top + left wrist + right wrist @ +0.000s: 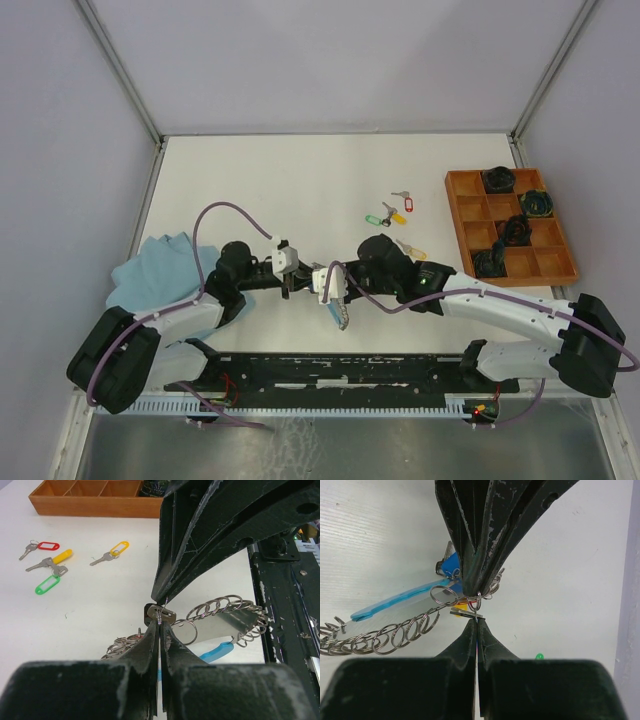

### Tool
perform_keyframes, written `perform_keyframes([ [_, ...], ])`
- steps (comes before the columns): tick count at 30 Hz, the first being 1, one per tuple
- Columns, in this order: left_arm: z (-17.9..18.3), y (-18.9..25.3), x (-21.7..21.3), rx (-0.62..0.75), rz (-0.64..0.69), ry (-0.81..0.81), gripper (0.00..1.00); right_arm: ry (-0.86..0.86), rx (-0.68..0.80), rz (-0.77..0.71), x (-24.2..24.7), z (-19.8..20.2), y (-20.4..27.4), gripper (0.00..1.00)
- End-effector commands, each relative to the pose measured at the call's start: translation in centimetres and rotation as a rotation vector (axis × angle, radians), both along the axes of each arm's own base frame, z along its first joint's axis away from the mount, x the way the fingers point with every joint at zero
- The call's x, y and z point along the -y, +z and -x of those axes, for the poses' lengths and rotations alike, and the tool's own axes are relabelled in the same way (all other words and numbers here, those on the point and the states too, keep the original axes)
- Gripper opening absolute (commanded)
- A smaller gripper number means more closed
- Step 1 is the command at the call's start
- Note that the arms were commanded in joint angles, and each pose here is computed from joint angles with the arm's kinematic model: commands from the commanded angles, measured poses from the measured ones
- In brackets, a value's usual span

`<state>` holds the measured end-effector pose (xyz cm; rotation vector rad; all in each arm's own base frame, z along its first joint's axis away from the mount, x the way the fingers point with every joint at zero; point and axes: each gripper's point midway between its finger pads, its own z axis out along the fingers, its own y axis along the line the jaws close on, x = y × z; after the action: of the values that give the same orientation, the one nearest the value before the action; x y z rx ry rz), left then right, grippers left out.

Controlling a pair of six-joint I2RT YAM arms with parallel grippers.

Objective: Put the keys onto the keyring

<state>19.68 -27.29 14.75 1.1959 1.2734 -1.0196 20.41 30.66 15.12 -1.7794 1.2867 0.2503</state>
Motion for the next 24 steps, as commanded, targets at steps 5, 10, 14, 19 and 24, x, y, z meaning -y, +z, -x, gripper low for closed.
perform_keyframes([
  [5, 0.0, 3.6, -0.1, 0.094, 0.112, 0.011, 0.03, -0.041, -0.016, -0.009, 0.1, -0.5, -0.3, 0.00],
  [10, 0.3, 4.0, -0.1, 0.096, 0.135, 0.008, 0.03, -0.035, -0.030, -0.027, -0.6, -0.4, -0.7, 0.00],
  [14, 0.4, 4.1, -0.1, 0.095, 0.143, 0.007, 0.03, -0.041, -0.026, -0.060, -1.0, -0.7, -0.5, 0.00],
  [19, 0.6, 4.2, 0.0, 0.093, 0.160, -0.001, 0.03, -0.041, -0.024, -0.099, -1.8, -0.9, -0.2, 0.00],
  [24, 0.8, 4.2, 0.0, 0.086, 0.170, -0.009, 0.03, -0.045, -0.016, -0.135, -2.4, -1.2, 0.1, 0.00],
])
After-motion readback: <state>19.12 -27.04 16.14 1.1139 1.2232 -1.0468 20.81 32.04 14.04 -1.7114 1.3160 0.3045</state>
